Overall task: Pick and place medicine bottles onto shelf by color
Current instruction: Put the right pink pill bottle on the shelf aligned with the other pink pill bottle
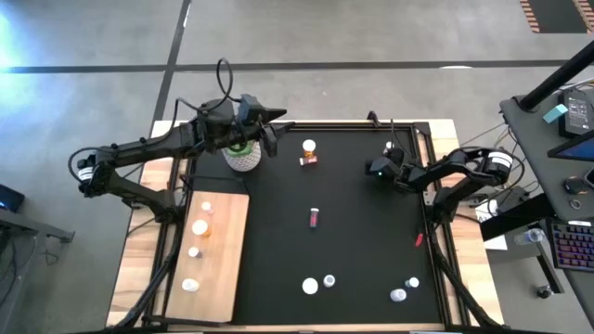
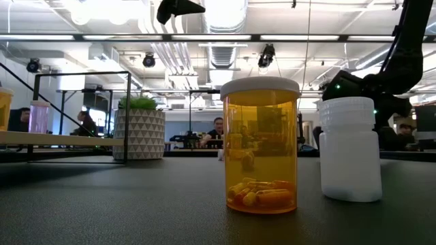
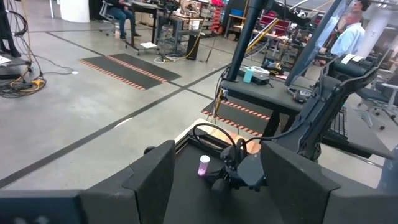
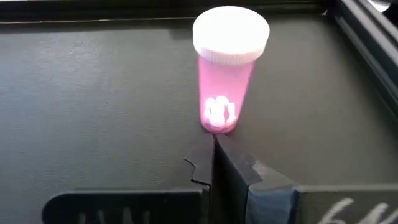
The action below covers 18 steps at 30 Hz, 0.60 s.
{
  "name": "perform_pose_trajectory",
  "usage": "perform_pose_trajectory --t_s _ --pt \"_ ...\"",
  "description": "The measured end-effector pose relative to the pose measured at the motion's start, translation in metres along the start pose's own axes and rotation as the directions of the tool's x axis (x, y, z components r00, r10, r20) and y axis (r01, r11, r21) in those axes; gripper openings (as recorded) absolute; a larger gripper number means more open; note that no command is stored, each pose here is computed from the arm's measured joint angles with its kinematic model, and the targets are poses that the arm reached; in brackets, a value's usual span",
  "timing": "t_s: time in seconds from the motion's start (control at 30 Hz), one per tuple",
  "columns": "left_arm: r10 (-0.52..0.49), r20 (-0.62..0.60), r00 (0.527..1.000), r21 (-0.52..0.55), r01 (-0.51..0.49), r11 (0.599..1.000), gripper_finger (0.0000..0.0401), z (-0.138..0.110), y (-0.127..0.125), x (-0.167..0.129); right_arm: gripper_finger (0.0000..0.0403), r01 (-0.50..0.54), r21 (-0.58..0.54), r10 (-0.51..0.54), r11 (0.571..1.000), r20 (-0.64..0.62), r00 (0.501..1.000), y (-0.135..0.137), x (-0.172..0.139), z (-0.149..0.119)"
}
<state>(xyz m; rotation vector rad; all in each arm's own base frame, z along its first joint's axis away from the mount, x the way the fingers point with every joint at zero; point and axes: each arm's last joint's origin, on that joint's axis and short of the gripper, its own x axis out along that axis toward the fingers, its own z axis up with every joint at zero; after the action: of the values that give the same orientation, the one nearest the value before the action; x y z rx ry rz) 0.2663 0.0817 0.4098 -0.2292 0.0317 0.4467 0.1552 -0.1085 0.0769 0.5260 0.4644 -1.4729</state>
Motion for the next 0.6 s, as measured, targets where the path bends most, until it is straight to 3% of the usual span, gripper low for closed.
perform_pose_trajectory --t_s 0.3,0.43,0.6 --pt "0.025 -0.105 0.994 0.022 -0.023 0.999 0.0221 -0.012 0.003 0.0 0.0009 -0.054 0.092 0.064 0.994 -0.109 0.992 -0.003 -0.01 0.004" --pt "0.038 -0.153 0.988 0.037 -0.032 0.999 0.0221 -0.019 0.004 0.0 0.0009 -0.064 0.07 0.075 0.995 -0.172 0.982 -0.01 -0.02 0.007" --pt "0.038 -0.155 0.987 0.037 -0.033 0.999 0.0221 -0.02 0.004 0.0 0.0009 -0.097 0.021 0.099 0.995 -0.149 0.984 -0.013 -0.027 0.014"
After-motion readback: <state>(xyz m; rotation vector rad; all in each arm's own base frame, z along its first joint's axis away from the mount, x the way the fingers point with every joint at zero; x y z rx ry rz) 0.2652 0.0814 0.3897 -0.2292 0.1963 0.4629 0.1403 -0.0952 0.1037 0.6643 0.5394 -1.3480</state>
